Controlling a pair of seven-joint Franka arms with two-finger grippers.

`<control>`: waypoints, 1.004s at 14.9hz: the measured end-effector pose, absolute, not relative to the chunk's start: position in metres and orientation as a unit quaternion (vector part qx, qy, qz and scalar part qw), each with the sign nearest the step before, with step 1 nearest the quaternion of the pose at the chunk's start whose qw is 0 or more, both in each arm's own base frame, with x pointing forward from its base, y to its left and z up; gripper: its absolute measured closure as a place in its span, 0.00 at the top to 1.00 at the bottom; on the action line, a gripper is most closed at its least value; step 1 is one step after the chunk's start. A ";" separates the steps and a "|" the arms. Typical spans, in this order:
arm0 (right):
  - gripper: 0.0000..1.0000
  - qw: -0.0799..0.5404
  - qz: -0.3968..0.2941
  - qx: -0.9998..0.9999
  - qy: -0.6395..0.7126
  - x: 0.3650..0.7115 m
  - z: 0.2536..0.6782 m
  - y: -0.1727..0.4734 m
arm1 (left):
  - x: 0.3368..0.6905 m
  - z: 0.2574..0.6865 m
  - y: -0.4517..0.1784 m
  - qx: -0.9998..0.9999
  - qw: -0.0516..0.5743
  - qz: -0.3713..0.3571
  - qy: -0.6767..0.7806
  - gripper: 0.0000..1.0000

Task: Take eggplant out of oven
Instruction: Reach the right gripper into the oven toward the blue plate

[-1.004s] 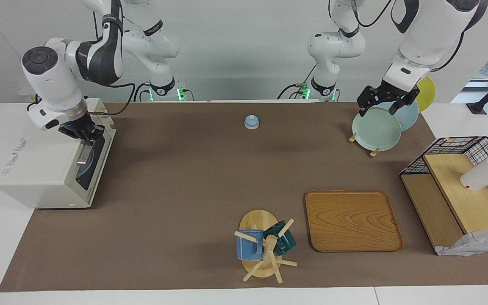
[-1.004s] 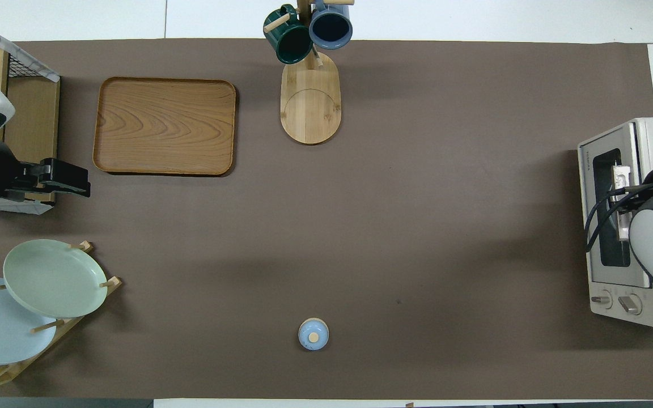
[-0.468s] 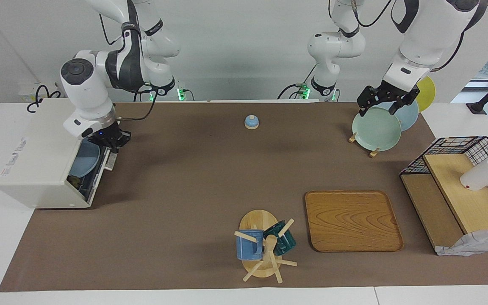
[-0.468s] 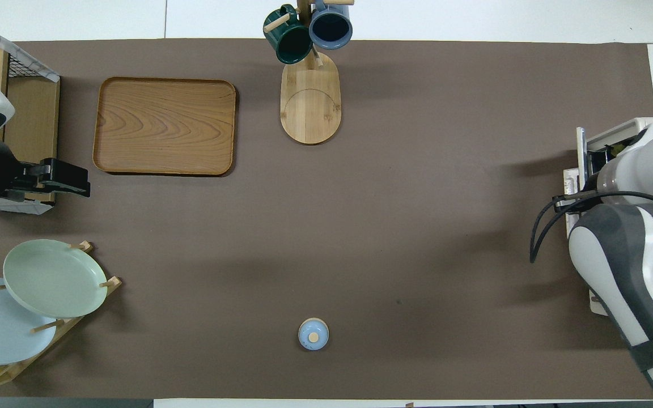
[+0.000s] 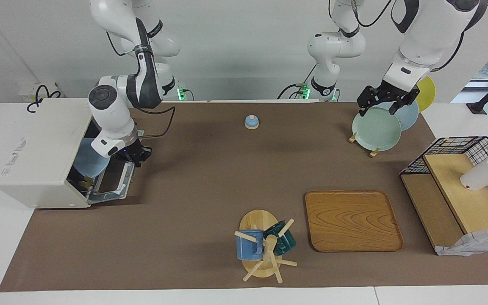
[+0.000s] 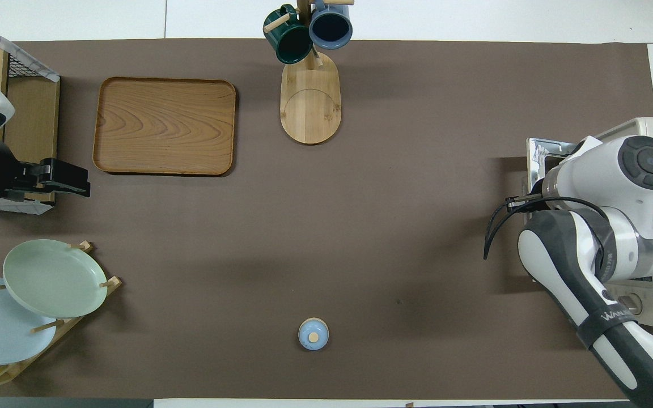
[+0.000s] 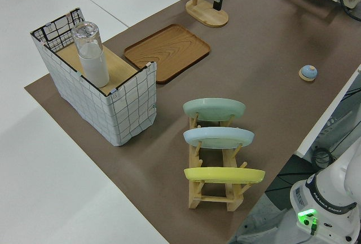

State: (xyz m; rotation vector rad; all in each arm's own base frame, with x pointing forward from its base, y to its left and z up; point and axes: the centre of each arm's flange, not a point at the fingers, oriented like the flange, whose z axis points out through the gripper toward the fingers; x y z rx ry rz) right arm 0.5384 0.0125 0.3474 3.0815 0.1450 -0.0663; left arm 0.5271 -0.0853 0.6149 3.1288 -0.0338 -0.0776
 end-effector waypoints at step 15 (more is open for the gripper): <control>0.01 0.013 -0.035 0.999 0.039 0.547 0.307 0.025 | 0.527 0.615 -0.085 1.000 0.006 -0.025 -0.011 1.00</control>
